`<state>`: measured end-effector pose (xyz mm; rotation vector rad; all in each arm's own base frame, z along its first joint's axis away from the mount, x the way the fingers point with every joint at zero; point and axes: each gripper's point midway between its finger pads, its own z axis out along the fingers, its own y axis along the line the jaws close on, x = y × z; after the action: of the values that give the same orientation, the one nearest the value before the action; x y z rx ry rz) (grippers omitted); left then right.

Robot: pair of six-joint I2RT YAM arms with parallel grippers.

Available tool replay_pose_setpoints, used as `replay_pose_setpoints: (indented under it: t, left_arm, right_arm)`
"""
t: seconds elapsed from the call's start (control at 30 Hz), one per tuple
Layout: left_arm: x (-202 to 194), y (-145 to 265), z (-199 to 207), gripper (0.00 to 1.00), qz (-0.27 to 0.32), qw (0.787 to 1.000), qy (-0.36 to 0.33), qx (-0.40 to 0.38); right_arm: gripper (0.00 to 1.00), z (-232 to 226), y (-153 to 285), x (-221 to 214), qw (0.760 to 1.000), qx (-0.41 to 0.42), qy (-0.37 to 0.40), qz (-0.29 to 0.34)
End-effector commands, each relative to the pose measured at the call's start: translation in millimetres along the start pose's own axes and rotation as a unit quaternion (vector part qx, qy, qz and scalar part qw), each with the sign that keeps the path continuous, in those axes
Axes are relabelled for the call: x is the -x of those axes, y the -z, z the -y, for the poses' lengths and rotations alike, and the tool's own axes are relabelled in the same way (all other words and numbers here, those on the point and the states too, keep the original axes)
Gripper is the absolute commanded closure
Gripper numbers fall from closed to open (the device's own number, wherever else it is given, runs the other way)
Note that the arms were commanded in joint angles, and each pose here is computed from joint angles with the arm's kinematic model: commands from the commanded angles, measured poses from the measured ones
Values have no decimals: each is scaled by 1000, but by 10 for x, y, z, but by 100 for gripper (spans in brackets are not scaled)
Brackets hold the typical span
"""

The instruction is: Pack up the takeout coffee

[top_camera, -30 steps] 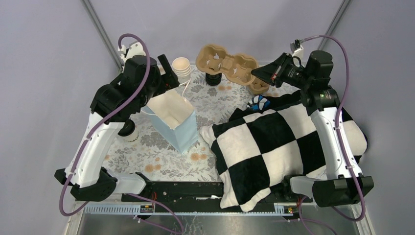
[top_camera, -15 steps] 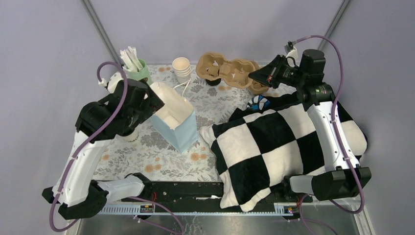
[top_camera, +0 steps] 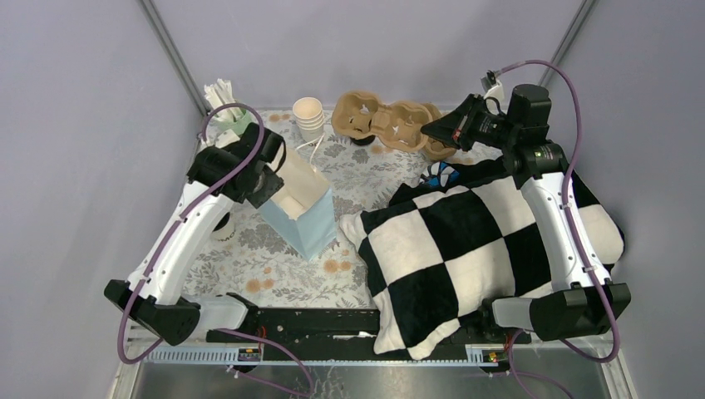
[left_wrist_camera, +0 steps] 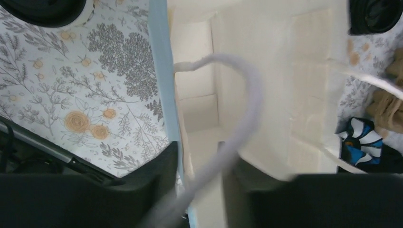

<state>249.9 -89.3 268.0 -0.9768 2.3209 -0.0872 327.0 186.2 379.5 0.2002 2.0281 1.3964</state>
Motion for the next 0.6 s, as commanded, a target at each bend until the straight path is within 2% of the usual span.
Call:
replay_pose_setpoints:
  t: [0.0, 0.1, 0.2, 0.27, 0.4, 0.57]
  left_arm:
    - [-53, -13, 26, 70, -9, 999, 10, -29]
    - [33, -11, 55, 83, 8, 999, -8, -35]
    - [152, 34, 202, 100, 28, 996, -56, -68]
    - [252, 87, 350, 100, 51, 988, -102, -106]
    - [412, 268, 506, 100, 100, 955, -218, -173]
    - [669, 390, 390, 100, 171, 915, -330, -156]
  right_arm:
    - [100, -177, 61, -3, 999, 16, 37, 3]
    - [100, -191, 78, 8, 999, 13, 46, 7]
    - [100, -187, 96, 4, 998, 7, 61, 7]
    - [100, -179, 111, -1, 997, 0, 74, 6]
    - [100, -200, 155, -10, 993, -16, 118, 5]
    - [100, -249, 301, -1, 985, -48, 163, 12]
